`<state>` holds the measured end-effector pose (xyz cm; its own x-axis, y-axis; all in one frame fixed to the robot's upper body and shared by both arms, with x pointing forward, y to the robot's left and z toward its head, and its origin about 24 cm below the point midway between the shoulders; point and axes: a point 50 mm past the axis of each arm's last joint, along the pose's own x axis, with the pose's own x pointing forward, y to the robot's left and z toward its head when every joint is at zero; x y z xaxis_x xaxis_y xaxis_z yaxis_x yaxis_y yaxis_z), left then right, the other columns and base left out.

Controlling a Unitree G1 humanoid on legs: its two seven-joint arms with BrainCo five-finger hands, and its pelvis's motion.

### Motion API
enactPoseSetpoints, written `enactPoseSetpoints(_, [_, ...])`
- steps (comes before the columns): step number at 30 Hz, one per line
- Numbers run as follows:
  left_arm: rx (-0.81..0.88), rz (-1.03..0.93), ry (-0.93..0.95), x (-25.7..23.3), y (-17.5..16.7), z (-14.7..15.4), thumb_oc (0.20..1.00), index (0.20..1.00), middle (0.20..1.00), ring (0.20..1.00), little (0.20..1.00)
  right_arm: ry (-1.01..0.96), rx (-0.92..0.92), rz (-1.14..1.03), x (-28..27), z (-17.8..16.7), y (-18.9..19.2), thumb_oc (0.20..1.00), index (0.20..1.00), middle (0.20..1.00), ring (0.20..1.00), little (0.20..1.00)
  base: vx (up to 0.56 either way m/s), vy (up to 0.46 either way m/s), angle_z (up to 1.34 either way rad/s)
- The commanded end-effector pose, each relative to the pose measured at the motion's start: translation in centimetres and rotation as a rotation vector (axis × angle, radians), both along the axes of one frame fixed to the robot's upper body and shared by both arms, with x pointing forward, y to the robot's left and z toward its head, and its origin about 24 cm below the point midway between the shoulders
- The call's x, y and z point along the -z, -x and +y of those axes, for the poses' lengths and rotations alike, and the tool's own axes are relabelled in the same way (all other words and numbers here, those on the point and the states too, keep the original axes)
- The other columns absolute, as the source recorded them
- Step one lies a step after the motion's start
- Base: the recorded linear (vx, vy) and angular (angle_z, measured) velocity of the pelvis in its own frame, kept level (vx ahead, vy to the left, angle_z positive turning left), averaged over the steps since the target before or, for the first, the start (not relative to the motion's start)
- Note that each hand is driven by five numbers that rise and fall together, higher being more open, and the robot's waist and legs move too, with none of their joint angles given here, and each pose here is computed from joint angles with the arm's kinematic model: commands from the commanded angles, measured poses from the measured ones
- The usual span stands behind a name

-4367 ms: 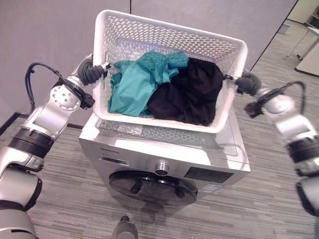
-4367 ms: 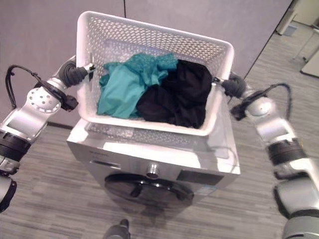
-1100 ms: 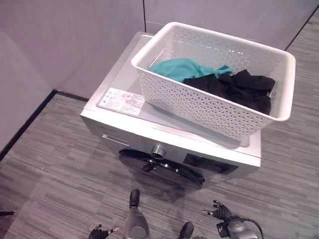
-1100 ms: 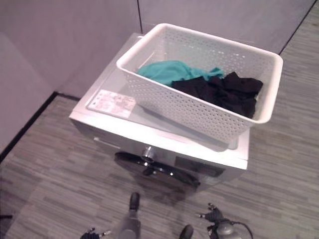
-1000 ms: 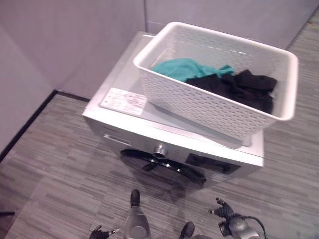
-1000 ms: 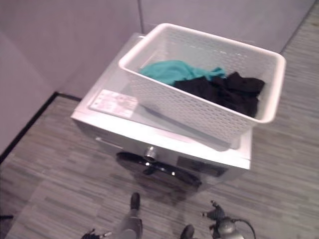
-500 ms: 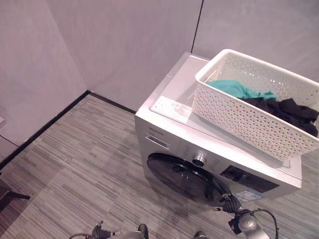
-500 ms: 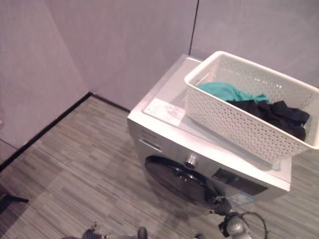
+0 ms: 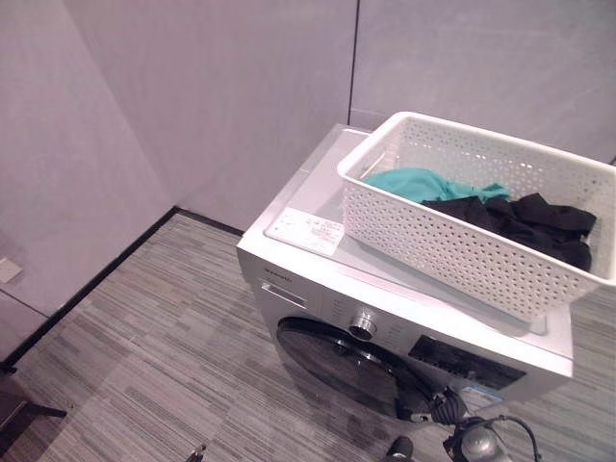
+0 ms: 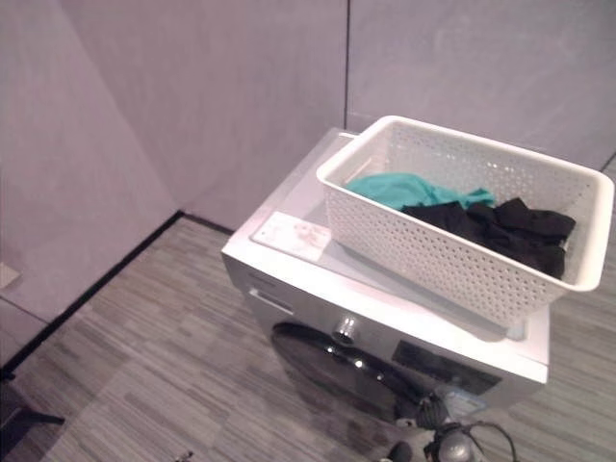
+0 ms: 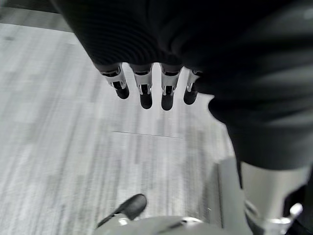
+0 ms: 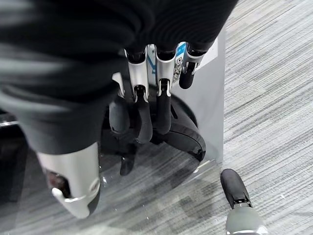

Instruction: Grab the laundry basket,head to the washer,open it,put in the laundry and shut it.

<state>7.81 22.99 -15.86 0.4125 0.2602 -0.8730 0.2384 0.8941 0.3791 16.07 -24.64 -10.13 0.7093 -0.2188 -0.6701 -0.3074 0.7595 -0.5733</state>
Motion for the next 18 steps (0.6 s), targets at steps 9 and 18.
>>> enactPoseSetpoints(9, [0.014,-0.046,0.015,-0.2,-0.3,-0.5,1.000,1.000,1.000,1.000,1.000,-0.085,-0.233,-0.260,-3.8,6.1,-7.8,1.000,1.000,1.000,1.000,1.000,-0.01,-0.127,0.07])
enactPoseSetpoints(18, [0.052,-0.096,-0.011,-0.5,-2.0,-0.8,1.000,1.000,1.000,1.000,1.000,-0.031,-0.390,-0.359,-6.2,9.7,-12.2,1.000,1.000,1.000,1.000,1.000,-0.08,-0.061,0.47])
